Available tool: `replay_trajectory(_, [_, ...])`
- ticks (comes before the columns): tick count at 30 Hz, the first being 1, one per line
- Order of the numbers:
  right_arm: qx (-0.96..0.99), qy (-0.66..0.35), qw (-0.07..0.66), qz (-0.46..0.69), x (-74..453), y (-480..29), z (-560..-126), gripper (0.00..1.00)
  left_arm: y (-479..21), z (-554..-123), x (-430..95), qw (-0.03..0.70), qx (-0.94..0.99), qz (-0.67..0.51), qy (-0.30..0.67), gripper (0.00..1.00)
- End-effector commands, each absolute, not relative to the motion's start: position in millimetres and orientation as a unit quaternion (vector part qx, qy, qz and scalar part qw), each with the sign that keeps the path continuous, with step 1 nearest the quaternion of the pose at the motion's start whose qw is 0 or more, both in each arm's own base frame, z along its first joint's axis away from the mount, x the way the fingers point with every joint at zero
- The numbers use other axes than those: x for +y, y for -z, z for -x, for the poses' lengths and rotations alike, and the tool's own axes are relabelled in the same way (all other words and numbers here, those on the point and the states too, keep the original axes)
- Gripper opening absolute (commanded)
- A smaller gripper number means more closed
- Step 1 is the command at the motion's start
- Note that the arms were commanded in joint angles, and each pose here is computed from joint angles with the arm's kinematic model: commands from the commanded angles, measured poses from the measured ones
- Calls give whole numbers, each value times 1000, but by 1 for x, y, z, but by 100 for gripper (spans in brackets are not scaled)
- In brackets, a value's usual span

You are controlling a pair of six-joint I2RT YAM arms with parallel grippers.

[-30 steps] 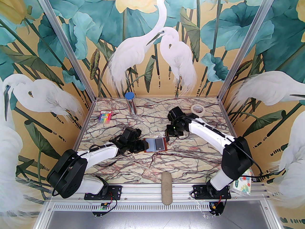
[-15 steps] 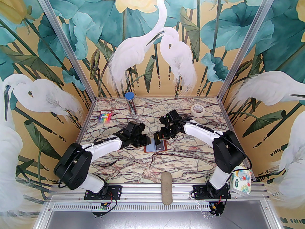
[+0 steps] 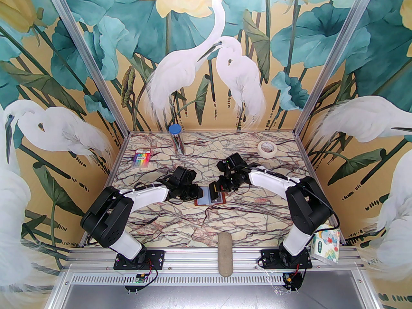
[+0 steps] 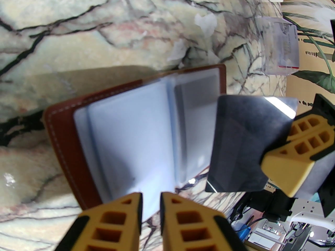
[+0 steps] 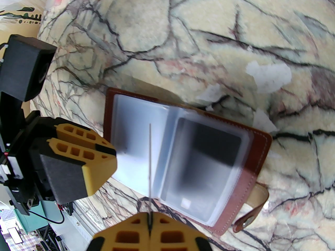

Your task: Put the credit cards into the card holder

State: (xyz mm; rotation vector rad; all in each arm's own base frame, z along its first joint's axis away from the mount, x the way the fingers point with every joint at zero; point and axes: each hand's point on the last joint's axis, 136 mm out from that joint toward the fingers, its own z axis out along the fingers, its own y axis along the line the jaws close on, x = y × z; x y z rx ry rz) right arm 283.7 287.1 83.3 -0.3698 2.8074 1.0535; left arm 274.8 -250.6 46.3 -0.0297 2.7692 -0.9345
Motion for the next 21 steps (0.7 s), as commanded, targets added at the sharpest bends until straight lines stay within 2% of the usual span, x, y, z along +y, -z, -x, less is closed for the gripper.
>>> replay_trajectory(1, [915, -372, 76, 136, 293, -95, -283, 0, -37, -275, -240, 112, 949, 20, 295, 21])
replay_trajectory(21, [916, -386, 57, 96, 302, -66, -290, 0, 1, -264, -224, 80, 964, 51, 248, 16])
